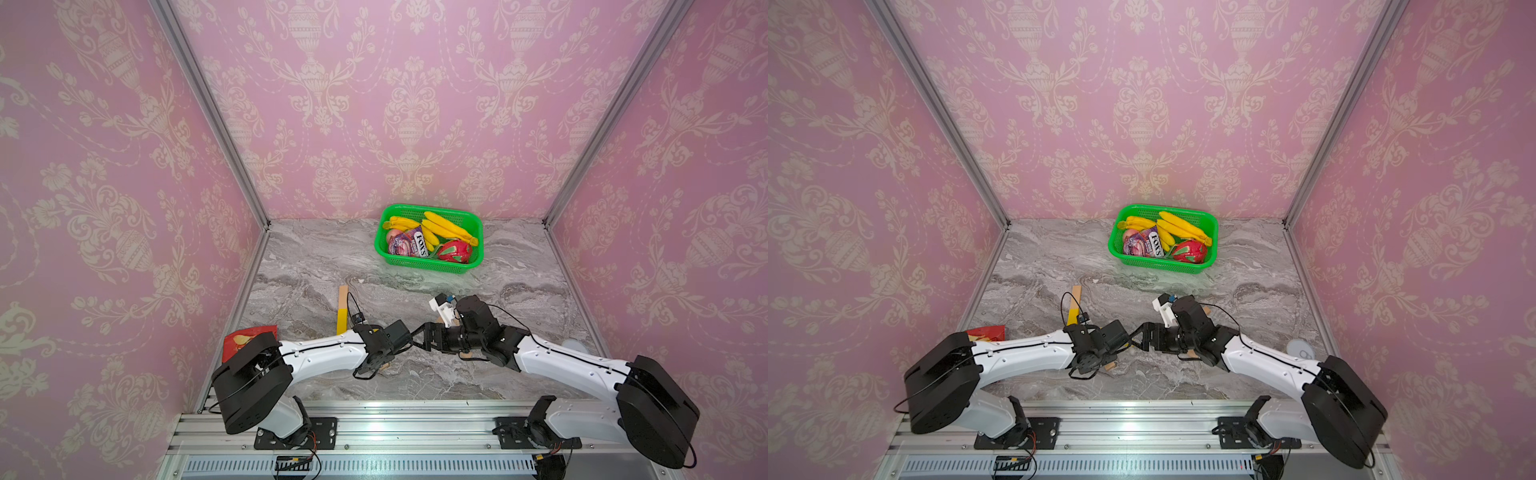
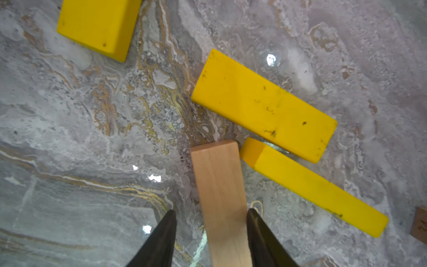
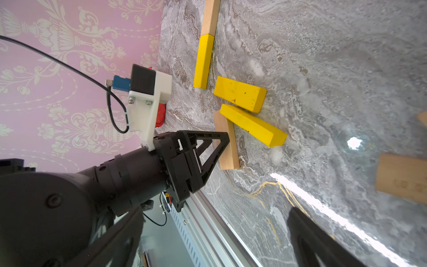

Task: Assemble the letter k with building blocks
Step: Pick up the building block from the center of the board.

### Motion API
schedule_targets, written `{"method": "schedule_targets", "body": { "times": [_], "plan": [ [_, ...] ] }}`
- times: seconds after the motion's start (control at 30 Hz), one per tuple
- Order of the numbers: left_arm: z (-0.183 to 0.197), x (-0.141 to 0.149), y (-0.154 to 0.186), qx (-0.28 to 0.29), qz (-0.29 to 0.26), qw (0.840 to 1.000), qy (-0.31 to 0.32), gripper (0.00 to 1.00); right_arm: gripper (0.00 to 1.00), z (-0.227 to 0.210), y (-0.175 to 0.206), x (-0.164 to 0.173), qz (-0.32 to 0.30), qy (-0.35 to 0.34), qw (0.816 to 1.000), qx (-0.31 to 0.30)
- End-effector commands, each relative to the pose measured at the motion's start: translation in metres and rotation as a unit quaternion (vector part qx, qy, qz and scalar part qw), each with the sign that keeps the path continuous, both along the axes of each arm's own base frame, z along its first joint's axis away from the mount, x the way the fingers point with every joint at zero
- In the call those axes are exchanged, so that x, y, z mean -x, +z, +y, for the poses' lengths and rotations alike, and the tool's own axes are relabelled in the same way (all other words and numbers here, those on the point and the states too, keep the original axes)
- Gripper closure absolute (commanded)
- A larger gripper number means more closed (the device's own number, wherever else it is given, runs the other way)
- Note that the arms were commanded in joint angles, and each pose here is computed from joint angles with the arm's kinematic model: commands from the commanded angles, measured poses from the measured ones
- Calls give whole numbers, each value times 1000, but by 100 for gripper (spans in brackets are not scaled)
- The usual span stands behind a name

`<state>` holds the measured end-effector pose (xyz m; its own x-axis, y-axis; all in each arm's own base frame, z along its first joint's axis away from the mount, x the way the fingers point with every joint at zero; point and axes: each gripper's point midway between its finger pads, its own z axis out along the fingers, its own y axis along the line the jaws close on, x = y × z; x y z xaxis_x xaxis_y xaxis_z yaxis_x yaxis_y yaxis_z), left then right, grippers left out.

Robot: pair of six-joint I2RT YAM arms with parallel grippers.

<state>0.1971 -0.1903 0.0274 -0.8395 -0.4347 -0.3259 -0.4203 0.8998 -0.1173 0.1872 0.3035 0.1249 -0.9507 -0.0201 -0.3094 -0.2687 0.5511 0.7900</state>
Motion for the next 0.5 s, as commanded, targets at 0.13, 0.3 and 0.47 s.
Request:
{"method": "schedule_targets", "body": {
  "times": [0.13,0.3,0.47],
  "plan": [
    [1,2,-8,-20,11,1000,-4,48,0,-3,-8,1,4,3,1000,4],
    [5,5,-9,-27,15,1000,2,50,0,-3,-9,0,5,3,1000,5],
    [12,7,-9,-40,17,999,3,57,0,-3,-10,-1,6,3,1000,6]
  ]
}}
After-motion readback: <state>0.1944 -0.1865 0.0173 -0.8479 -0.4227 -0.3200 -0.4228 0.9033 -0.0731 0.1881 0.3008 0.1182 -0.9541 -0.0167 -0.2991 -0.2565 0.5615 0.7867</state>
